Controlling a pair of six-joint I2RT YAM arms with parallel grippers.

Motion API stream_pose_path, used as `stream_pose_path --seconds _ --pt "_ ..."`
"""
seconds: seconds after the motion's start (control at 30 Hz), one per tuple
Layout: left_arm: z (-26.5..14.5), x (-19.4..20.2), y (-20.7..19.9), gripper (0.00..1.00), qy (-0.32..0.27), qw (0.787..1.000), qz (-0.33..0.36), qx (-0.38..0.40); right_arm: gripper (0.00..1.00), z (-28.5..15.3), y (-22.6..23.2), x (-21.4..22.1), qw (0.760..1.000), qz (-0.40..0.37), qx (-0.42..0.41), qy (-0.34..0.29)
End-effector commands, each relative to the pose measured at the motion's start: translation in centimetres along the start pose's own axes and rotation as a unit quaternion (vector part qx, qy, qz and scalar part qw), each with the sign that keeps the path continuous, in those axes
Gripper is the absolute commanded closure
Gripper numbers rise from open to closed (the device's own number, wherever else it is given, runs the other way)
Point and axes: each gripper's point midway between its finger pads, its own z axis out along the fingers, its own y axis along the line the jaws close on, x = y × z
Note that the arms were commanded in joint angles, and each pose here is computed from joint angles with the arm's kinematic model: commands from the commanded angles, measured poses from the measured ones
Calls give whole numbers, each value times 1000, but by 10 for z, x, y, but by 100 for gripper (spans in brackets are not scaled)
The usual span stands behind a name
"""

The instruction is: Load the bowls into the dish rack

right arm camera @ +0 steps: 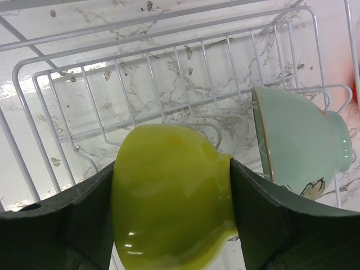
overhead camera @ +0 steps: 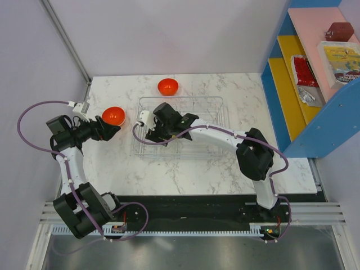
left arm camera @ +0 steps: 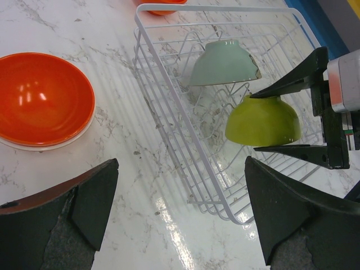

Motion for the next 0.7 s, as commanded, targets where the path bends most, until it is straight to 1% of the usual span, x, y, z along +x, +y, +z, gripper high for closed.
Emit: stream_pose_path --seconds 0.0,0.13,0.17,0.2,0.27,0.3,0.53,0.63,0.67 --pt "-3 -8 -7 0 -15 999 31 13 68 25 38 111 983 62 -63 160" --pt "-3 -7 -7 0 -14 999 30 14 57 25 39 116 982 66 -63 162" --pt "-3 -7 -7 0 -15 999 30 14 52 25 39 116 983 66 -63 162" --pt "-3 -8 -7 0 -15 999 31 14 44 24 38 114 983 66 -61 159" --pt "-3 -7 -8 0 -15 999 29 15 36 23 35 109 984 66 -57 153" --pt "-3 -7 -8 0 -15 999 30 15 30 22 33 103 986 65 -54 147" --pt "-4 -8 -7 0 -15 999 31 14 20 4 7 69 992 53 -16 110" --pt "-3 -7 -7 0 -14 999 28 15 16 -12 -11 48 995 42 15 87" --pt "-3 -7 -7 0 -14 999 28 14 13 -16 -16 44 995 39 26 85"
